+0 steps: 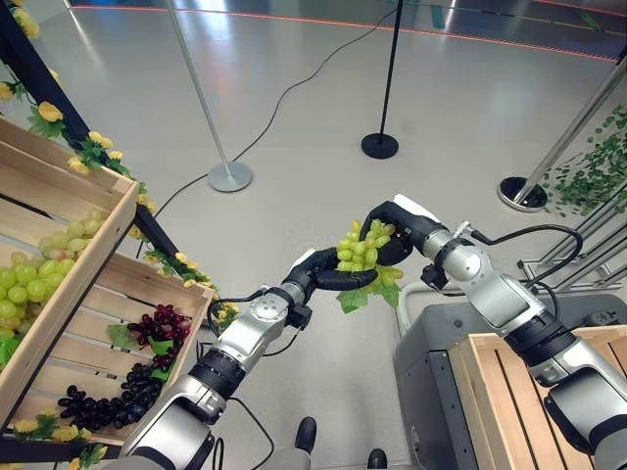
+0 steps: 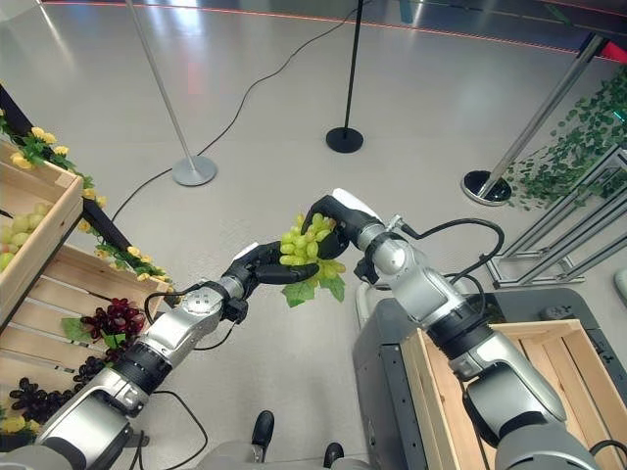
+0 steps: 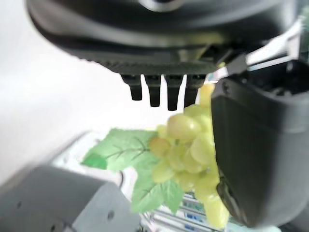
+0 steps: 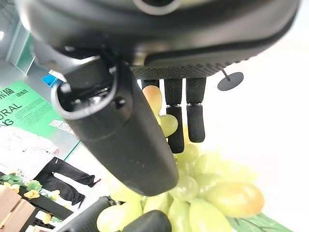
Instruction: Pick up the fruits from the basket on one side to the basket on the other side
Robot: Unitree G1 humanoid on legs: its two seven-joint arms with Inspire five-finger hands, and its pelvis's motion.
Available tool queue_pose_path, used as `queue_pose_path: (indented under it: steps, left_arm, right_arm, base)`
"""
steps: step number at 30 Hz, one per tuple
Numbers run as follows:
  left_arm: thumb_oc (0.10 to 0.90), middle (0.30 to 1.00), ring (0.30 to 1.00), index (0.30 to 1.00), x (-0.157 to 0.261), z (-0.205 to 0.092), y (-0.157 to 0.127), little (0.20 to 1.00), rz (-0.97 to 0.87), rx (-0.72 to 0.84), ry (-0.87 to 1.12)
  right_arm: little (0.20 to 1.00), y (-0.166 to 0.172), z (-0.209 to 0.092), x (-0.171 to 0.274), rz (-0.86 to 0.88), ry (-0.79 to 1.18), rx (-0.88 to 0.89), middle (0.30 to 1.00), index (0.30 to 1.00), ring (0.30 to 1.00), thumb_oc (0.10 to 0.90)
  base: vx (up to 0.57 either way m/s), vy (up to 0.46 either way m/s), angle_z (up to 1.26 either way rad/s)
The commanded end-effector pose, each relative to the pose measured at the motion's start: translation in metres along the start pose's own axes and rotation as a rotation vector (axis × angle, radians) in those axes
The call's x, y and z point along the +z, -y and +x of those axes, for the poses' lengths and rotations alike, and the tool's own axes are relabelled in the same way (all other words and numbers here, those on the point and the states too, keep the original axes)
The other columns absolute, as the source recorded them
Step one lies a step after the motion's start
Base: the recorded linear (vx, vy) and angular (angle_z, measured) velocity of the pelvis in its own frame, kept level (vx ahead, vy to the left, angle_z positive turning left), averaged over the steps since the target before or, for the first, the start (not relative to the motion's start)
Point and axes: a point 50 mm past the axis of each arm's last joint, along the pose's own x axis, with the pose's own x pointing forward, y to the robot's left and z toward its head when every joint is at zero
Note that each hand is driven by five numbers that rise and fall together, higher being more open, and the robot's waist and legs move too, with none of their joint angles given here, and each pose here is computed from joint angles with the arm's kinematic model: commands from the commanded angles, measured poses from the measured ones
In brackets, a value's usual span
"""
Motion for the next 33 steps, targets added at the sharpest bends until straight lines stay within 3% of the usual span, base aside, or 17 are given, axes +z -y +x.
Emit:
queue_pose_path:
  steps: [1,9,10,11,29,30,31,33]
  left_arm:
    - [0.8,0.9,0.9,0.9,0.001,0.009,0.029,0.9,-0.149,-0.157,0.064]
    - [0.8,0.9,0.9,0.9,-0.004,0.008,0.022,0.9,-0.192,-0.139,0.094]
    - [0.584,0.575,0.575,0.575,-0.003,0.008,0.022,0.575,-0.194,-0.136,0.113]
    - [0.4,0.3,0.3,0.3,-0.002,0.008,0.021,0.3,-0.197,-0.131,0.119]
    - [0.4,0.3,0.3,0.3,0.006,0.005,0.014,0.3,-0.2,-0.055,0.206]
    - [0.4,0.3,0.3,0.3,0.006,0.005,0.014,0.3,-0.201,-0.053,0.206]
    - [0.4,0.3,0.3,0.3,0.006,0.005,0.014,0.3,-0.2,-0.05,0.203]
    - [0.4,0.3,0.3,0.3,0.005,0.004,0.013,0.3,-0.198,-0.046,0.203]
  right_arm:
    - [0.3,0.036,-0.007,0.101,0.039,0.501,-0.171,0.3,0.3,0.3,0.4]
    - [0.3,0.038,-0.01,0.104,0.015,0.531,-0.184,0.3,0.3,0.3,0.4]
    - [0.3,0.038,-0.01,0.103,0.014,0.527,-0.181,0.3,0.3,0.3,0.4]
    - [0.3,0.038,-0.01,0.103,0.013,0.526,-0.18,0.3,0.3,0.3,0.4]
    - [0.3,0.036,-0.004,0.094,-0.017,0.447,-0.137,0.3,0.3,0.3,0.4]
    - [0.411,0.036,-0.004,0.093,-0.024,0.439,-0.138,0.411,0.411,0.411,0.474]
    - [0.9,0.036,-0.003,0.092,-0.033,0.424,-0.137,0.9,0.9,0.9,0.8]
    - [0.9,0.036,-0.002,0.09,-0.048,0.406,-0.132,0.9,0.9,0.9,0.8]
  base:
    - [0.0,0.0,0.0]
    - [0.0,0.0,0.0]
    - [0.0,0.0,0.0]
    - [0.0,0.0,0.0]
    - [0.0,0.0,0.0]
    - [0.0,0.0,0.0]
    - [0.0,0.0,0.0]
    - [0.0,0.0,0.0]
